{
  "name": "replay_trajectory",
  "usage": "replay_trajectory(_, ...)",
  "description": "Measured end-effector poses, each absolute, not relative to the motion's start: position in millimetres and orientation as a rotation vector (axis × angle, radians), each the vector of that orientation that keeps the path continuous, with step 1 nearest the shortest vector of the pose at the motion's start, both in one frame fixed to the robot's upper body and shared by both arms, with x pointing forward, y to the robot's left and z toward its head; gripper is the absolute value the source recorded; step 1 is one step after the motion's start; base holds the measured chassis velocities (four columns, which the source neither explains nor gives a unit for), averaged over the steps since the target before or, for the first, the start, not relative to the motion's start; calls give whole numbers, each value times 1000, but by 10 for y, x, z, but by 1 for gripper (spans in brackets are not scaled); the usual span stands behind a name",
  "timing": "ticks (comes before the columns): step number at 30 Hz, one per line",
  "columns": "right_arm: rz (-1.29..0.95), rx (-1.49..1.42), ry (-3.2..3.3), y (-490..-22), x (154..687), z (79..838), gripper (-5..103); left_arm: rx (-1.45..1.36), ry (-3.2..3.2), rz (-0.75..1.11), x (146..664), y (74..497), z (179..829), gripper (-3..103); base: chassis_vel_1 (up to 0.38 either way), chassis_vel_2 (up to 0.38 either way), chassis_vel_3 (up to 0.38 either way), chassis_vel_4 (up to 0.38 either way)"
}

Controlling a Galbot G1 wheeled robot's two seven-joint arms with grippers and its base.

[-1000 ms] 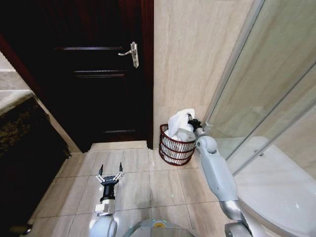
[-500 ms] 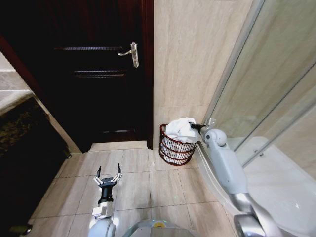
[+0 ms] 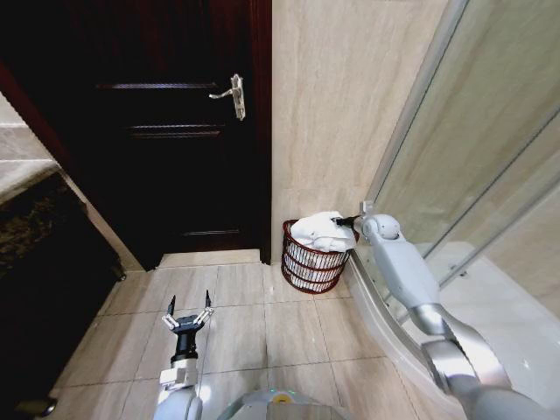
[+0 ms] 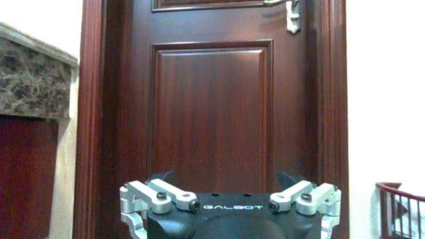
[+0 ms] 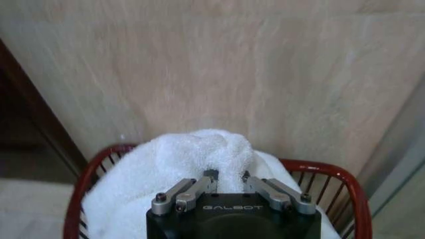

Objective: Discard the used towel into the hamper.

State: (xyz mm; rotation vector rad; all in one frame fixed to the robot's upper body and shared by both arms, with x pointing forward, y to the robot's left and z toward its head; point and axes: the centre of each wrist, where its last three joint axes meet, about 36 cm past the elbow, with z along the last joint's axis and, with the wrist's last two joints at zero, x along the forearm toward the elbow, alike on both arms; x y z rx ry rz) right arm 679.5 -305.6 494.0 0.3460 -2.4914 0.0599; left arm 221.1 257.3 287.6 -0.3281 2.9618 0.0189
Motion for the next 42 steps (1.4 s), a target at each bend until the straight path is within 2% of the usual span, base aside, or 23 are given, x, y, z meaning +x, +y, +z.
replay_trajectory(8,134,350,-2393,-2853,6905,4486,13,-354,2955,24,2173,2621,2880,100,0,0,0,0)
replay_trajectory(24,91,335,-2378,-2743,6843,3972,11,-379,2930,42,2087,2653,2933,100,0,0,0,0)
replay_trajectory(27,74,301,-2435,-2755,6809,3996,21,-375,2930,38,2081,2635,2929,100,0,0,0,0)
replay_trajectory(28,69,290,-2448,-2755,6802,4007,21,-374,2930,38,2079,2632,2929,100,0,0,0,0)
replay_trajectory(30,41,211,-2547,-2751,6755,4183,33,-370,2928,34,2073,2616,2929,100,0,0,0,0)
replay_trajectory(31,41,211,-2547,-2751,6755,4183,33,-370,2928,34,2073,2616,2929,100,0,0,0,0)
replay_trajectory(32,38,189,-2574,-2757,6736,4246,37,-368,2928,33,2070,2613,2928,100,0,0,0,0)
replay_trajectory(34,39,172,-2594,-2764,6715,4299,37,-366,2927,33,2067,2612,2927,100,0,0,0,0)
replay_trajectory(35,43,150,-2640,-2800,6646,4440,48,-361,2927,35,2062,2611,2925,100,0,0,0,0)
replay_trajectory(37,46,132,-2678,-2863,6542,4599,60,-358,2926,36,2059,2612,2930,100,0,0,0,0)
replay_trajectory(38,46,132,-2678,-2863,6542,4599,60,-358,2926,36,2059,2612,2930,100,0,0,0,0)
replay_trajectory(39,45,126,-2702,-2893,6467,4690,65,-355,2923,37,2063,2614,2938,100,0,0,0,0)
replay_trajectory(42,51,118,-2736,-2929,6339,4793,71,-349,2921,37,2069,2615,2946,100,0,0,0,0)
